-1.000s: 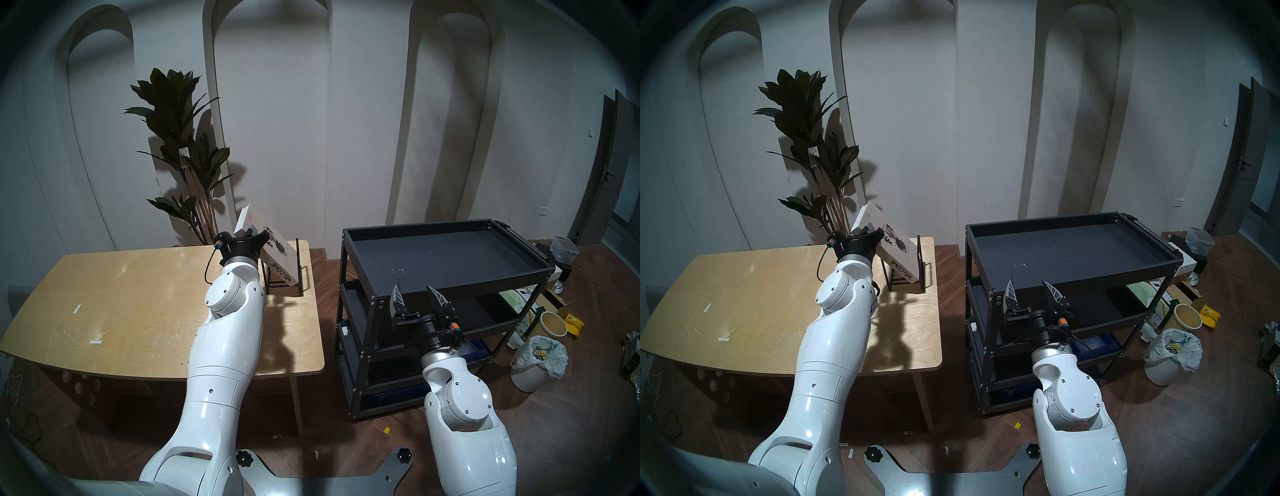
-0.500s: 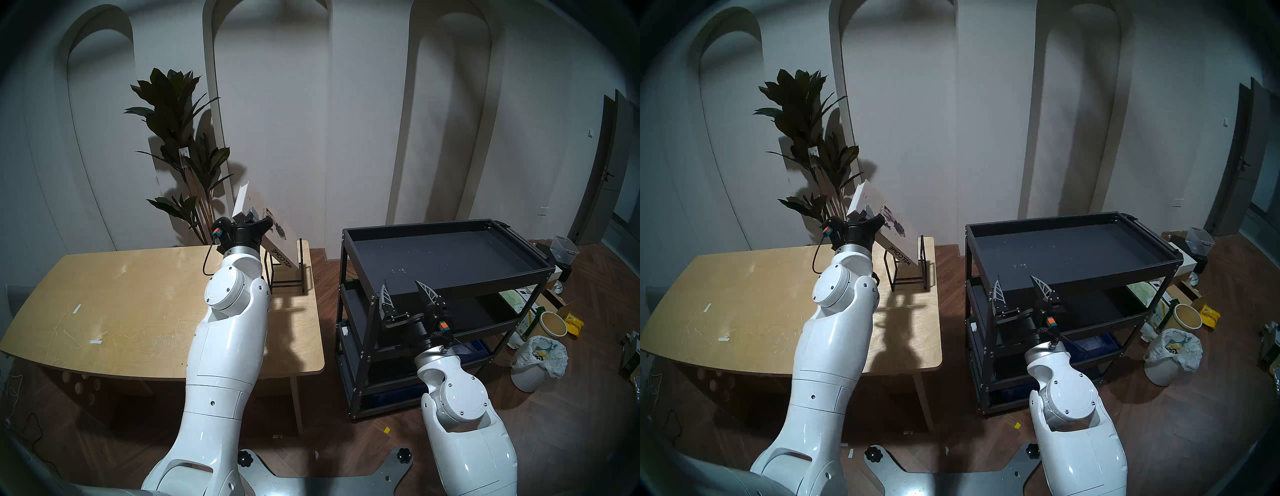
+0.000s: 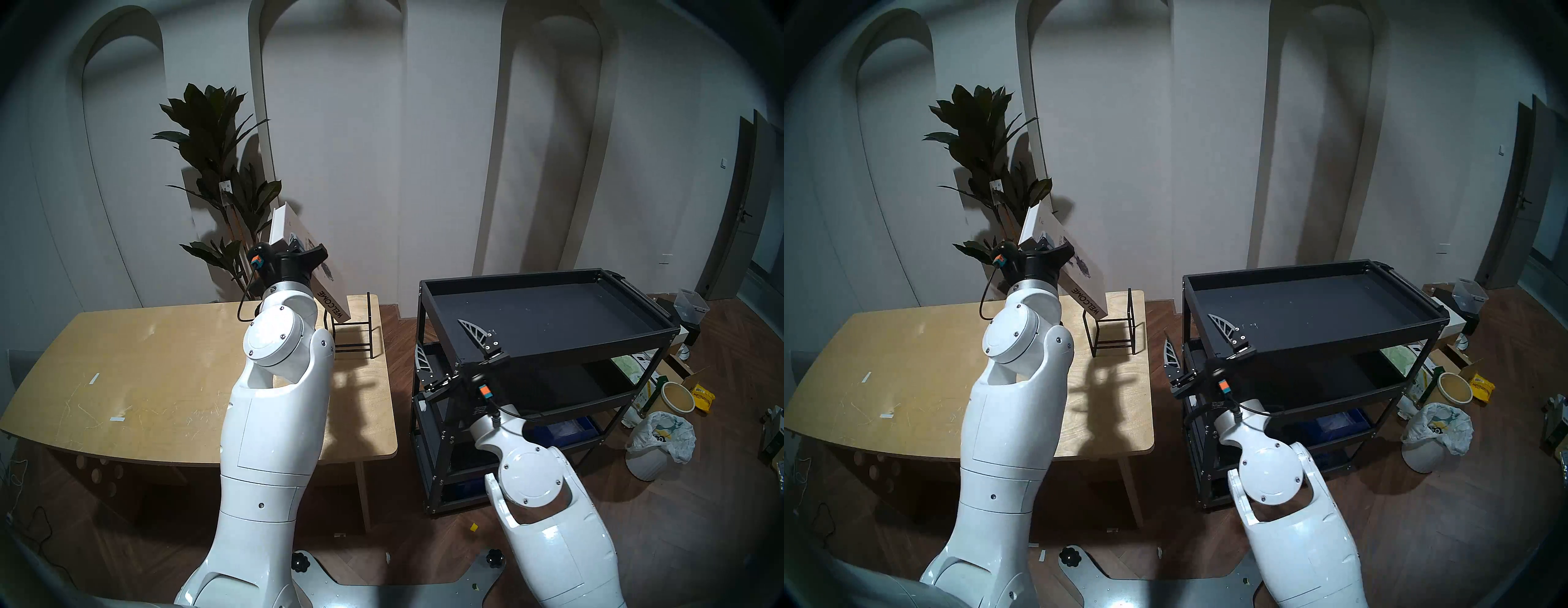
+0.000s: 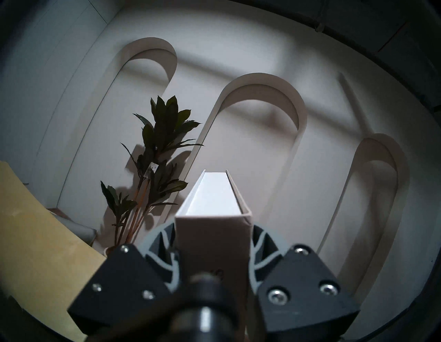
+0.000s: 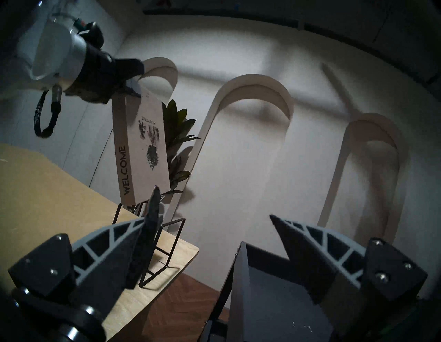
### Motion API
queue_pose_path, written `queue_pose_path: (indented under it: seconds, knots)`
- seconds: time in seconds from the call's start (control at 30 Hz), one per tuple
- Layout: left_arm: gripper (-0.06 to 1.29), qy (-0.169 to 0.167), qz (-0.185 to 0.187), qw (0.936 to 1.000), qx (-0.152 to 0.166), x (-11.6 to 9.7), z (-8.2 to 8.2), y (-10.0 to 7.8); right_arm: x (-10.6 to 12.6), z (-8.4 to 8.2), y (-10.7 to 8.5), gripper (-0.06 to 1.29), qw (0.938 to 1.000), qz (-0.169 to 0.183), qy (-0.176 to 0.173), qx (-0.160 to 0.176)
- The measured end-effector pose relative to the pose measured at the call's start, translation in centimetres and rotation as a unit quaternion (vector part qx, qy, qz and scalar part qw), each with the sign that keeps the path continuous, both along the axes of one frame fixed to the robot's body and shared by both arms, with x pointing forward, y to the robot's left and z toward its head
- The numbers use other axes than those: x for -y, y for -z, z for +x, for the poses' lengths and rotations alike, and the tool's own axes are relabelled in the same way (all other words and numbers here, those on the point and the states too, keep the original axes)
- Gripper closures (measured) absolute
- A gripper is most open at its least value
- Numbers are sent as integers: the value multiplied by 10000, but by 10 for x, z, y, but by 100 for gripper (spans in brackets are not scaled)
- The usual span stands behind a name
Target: Transfer books between table and cart
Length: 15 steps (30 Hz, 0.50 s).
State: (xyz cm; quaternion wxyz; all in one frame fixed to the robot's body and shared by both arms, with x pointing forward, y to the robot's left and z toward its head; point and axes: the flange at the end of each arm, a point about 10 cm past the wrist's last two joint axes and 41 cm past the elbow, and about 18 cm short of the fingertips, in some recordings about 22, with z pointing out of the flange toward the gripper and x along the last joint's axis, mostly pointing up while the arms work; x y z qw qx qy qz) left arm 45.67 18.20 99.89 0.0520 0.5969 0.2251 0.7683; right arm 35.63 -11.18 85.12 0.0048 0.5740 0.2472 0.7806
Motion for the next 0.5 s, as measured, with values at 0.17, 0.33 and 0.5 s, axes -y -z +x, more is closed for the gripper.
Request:
queue_pose_path:
  seconds: [0.17, 0.33, 0.5]
  knots:
    - [89, -107, 50, 9997, -234, 2, -8, -9, -19, 11, 20, 0, 9994, -277, 0, -201]
    - [89, -122, 88, 9993, -341, 10, -16, -20, -41, 20, 30, 0, 9987, -346, -111, -357]
    - [89, -58, 141, 9992, -369, 23, -25, -30, -62, 27, 20, 0, 9988, -218, -264, -355]
